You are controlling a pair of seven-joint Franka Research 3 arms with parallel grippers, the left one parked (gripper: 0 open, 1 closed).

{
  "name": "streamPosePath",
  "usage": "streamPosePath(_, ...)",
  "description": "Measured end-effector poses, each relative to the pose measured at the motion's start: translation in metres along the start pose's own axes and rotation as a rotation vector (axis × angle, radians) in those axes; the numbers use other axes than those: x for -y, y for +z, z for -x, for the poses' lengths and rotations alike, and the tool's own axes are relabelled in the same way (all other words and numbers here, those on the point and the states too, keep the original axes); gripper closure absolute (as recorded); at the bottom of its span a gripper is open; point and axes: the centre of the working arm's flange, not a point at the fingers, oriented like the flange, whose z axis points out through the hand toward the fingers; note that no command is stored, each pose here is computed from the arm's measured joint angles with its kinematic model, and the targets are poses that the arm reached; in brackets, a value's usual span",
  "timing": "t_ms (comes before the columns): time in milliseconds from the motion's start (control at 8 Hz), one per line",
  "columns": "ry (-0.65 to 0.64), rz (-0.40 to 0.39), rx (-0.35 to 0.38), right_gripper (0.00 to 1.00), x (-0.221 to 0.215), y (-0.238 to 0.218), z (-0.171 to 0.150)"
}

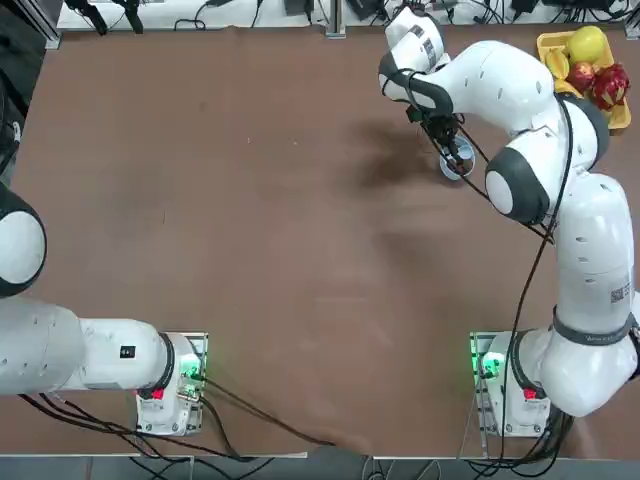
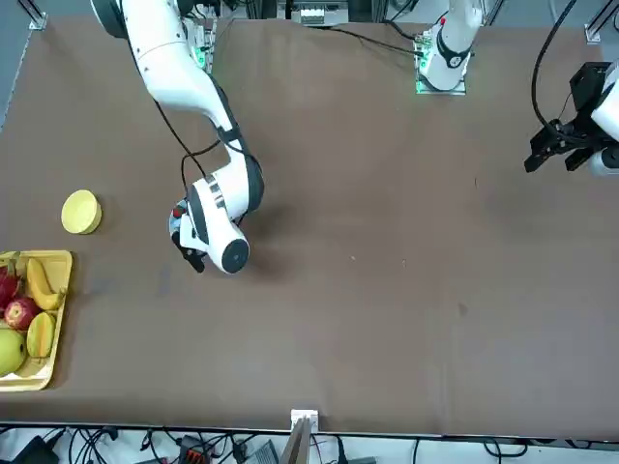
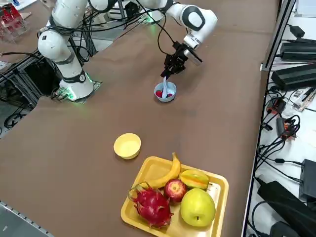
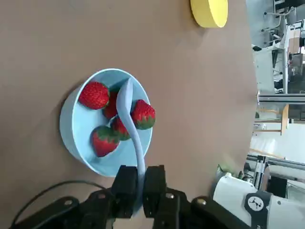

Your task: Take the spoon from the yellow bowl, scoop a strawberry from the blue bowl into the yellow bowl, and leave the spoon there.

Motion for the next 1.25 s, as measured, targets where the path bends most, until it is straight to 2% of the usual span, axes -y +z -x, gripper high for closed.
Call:
streamPosePath(375,0.119,-0.054,0.022,0.88,0.000,-0.009,-0.006)
streamPosePath(1250,0.200,-0.083,0.079,0.88,-0.002,-0.014,-0.011)
